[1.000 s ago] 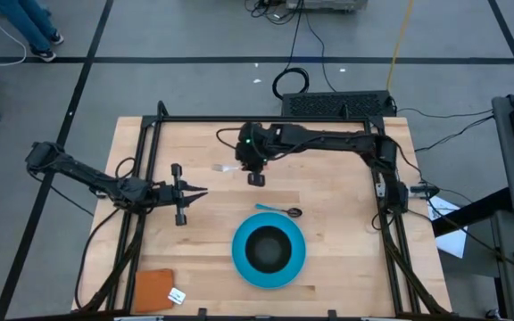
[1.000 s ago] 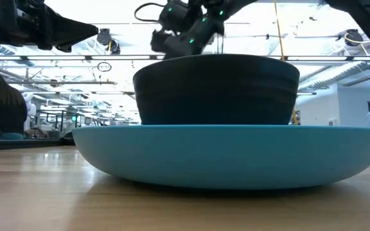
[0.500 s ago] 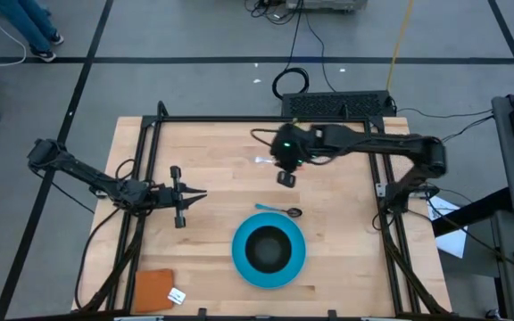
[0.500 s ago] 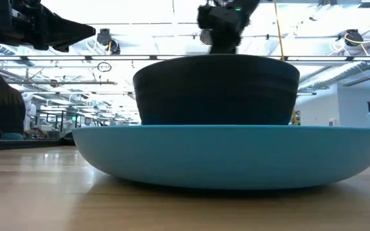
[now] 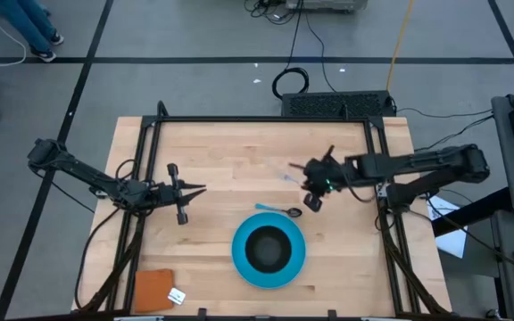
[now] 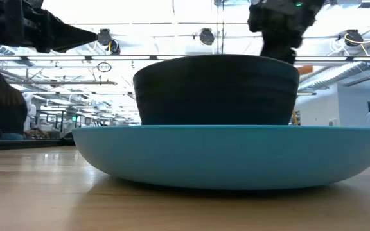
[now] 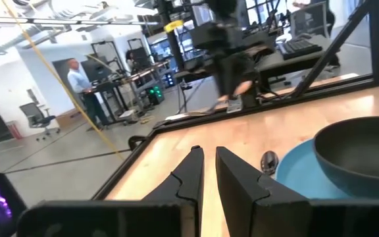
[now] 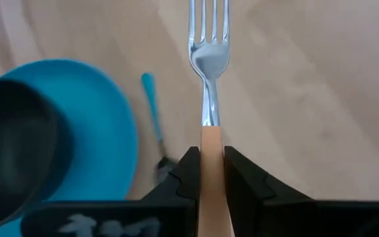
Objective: Set table place
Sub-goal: Put the pink fork on the right side of the plate on the table
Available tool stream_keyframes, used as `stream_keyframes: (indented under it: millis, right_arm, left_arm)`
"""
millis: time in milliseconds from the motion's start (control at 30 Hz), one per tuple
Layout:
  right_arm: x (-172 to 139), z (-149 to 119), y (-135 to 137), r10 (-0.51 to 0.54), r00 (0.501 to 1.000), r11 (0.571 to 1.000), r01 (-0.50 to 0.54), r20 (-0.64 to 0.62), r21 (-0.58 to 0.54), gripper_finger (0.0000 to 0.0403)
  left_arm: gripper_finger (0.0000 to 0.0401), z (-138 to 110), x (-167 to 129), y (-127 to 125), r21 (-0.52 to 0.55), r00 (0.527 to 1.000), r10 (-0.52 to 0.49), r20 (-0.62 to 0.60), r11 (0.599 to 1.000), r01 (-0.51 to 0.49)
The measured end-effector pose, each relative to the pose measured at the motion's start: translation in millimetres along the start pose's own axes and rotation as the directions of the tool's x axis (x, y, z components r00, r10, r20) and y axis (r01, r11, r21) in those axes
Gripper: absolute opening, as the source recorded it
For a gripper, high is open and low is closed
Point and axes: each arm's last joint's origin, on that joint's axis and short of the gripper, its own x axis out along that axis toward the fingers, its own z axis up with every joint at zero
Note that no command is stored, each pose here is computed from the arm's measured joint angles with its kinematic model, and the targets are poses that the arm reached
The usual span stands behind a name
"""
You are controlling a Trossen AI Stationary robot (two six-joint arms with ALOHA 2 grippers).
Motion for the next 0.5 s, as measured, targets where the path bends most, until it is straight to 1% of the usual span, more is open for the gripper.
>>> stream_keyframes:
  millis: [267, 367, 500]
  right_arm:
    - [-4, -40, 27, -0.033, 0.999, 0.994, 0.034, -0.020, 0.107, 0.0030]
    - [-8, -53, 35, -0.064, 0.997, 0.985, 0.069, -0.041, 0.155, 0.0030]
    - [-15, -68, 46, -0.079, 0.996, 0.972, 0.084, -0.028, 0.222, 0.0030]
  left_arm:
    - [0.0047, 1, 0, 1, 0.010, 1.000, 0.008, 0.010, 1.000, -0.008]
    - [0.0047, 1, 0, 0, 0.012, 1.000, 0.007, 0.007, 1.000, -0.007]
    - [0.0047, 1, 0, 0, 0.014, 1.000, 0.006, 0.004, 1.000, -0.006]
